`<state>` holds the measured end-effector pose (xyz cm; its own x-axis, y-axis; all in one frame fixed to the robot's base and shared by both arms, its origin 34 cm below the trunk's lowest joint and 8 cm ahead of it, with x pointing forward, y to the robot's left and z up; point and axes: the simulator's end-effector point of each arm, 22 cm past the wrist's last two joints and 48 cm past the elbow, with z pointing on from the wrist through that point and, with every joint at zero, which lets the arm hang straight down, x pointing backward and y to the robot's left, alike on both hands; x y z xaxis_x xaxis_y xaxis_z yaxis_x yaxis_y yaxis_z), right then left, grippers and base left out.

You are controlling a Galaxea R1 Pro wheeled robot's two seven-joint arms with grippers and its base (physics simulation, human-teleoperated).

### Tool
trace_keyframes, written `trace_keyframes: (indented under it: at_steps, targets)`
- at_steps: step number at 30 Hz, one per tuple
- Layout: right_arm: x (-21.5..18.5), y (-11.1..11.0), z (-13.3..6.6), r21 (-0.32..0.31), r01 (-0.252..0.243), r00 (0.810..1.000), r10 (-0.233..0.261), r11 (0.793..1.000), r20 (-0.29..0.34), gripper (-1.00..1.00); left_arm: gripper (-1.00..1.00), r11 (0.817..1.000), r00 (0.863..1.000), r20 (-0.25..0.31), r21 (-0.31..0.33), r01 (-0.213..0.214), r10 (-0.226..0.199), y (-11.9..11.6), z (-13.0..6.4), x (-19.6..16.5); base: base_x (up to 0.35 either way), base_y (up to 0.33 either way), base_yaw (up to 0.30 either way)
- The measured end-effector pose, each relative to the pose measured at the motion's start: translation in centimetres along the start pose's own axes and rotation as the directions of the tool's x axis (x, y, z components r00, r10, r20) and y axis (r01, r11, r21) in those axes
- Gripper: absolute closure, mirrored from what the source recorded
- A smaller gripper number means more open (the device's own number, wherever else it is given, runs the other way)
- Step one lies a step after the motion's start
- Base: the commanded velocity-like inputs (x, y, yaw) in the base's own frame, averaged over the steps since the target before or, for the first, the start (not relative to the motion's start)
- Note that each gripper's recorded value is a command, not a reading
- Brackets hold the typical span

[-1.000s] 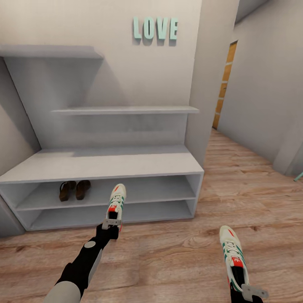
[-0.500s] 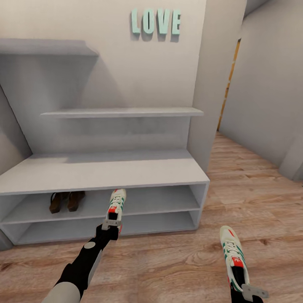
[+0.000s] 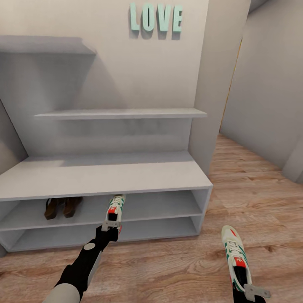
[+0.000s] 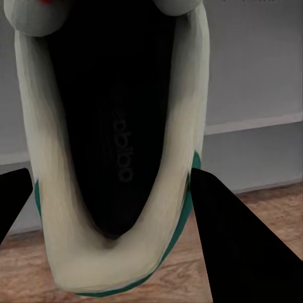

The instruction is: Pick up the two gym shoes and the two sandals from the corridor floor and place them onto the hallstand (shoe rack) in the corridor, making sure they are on the rack and not on the floor. Arrange them so the two gym shoes are next to each other and the two sandals are next to each other.

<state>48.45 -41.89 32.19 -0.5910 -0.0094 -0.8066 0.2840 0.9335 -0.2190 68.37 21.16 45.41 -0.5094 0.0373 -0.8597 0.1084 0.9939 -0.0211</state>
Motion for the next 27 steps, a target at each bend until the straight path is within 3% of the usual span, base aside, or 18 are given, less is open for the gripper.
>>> trace_keyframes:
  at_steps: [7, 27]
  targets:
    - [-0.06, -0.29, 0.06, 0.004, 0.001, 1.0, -0.001, 1.0, 0.001, 1.0, 1.0, 1.0, 1.0, -0.004, 0.001, 0.001, -0.001, -0.05, 0.01, 0.19, 0.143, 0.0, 0.0]
    - [0.14, -0.29, 0.08, 0.005, 0.002, 1.0, -0.002, 1.0, -0.003, 1.0, 1.0, 1.0, 1.0, -0.007, 0.001, -0.001, 0.001, -0.06, 0.09, 0.36, 0.004, 0.0, 0.0]
